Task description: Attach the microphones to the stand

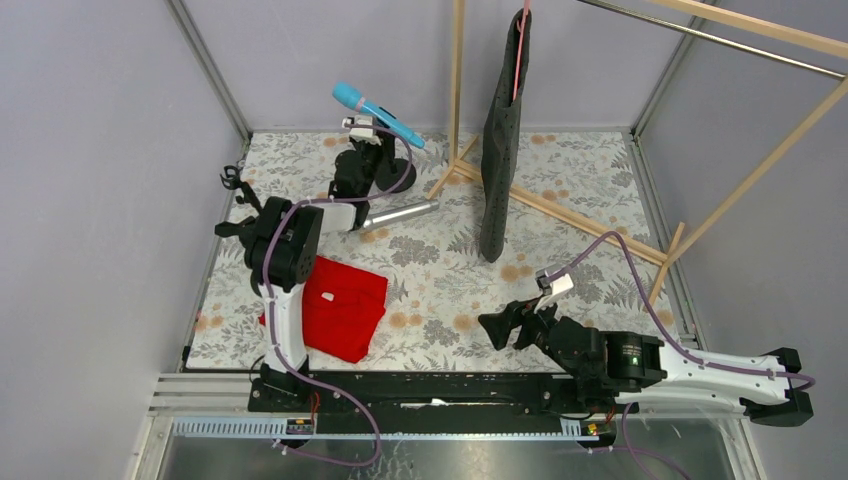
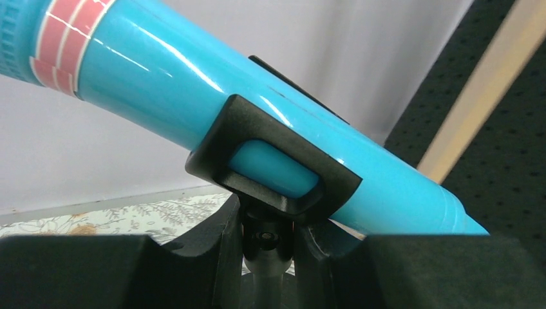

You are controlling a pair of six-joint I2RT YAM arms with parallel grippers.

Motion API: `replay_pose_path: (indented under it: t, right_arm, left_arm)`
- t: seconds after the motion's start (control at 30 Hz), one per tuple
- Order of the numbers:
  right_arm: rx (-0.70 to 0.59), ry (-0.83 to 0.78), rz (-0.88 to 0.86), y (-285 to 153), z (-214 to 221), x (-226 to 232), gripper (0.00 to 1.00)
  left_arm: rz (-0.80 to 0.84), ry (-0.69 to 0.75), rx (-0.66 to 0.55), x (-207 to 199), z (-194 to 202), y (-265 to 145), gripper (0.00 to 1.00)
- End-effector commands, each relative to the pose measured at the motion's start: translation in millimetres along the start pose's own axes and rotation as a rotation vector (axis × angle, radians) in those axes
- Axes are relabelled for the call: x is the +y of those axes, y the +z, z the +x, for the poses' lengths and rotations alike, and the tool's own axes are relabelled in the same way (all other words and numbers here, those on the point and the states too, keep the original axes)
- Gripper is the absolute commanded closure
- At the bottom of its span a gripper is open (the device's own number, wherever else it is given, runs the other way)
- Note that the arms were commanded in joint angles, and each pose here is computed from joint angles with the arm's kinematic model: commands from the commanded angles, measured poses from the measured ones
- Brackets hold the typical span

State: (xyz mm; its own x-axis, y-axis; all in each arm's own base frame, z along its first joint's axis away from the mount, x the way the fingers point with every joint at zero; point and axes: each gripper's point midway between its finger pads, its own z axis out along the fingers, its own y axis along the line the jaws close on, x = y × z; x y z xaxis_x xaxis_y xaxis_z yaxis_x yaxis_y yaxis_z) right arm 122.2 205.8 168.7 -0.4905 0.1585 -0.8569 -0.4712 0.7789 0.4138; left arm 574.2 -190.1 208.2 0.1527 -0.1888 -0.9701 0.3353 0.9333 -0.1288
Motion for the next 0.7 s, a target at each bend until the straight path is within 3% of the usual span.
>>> replay_pose_path:
  t: [0.0,0.47,0.53,0.63,0.67]
  right_arm:
    - [-0.058,0.008,0.036,-3,-16,-6,0.19]
    - [-0.06,0.02,0.035,-5,-12,-10,0.18]
    - [-0.06,0.022,0.034,-5,-12,-11,0.19]
    - [-0.058,0.021,0.028,-5,-11,-10,0.19]
    - [-0.057,0.022,0.027,-5,-11,-10,0.19]
  left_arm:
    - [0.041,0.028,-0.212,2,-68,24,1.0]
    - [0.085,0.077,-0.094,3,-20,30,0.98]
    - [0.083,0.088,-0.074,4,-12,27,0.85]
    - [0.063,0.089,-0.058,9,-5,22,0.55]
    - [0.057,0.086,-0.054,10,-4,19,0.51]
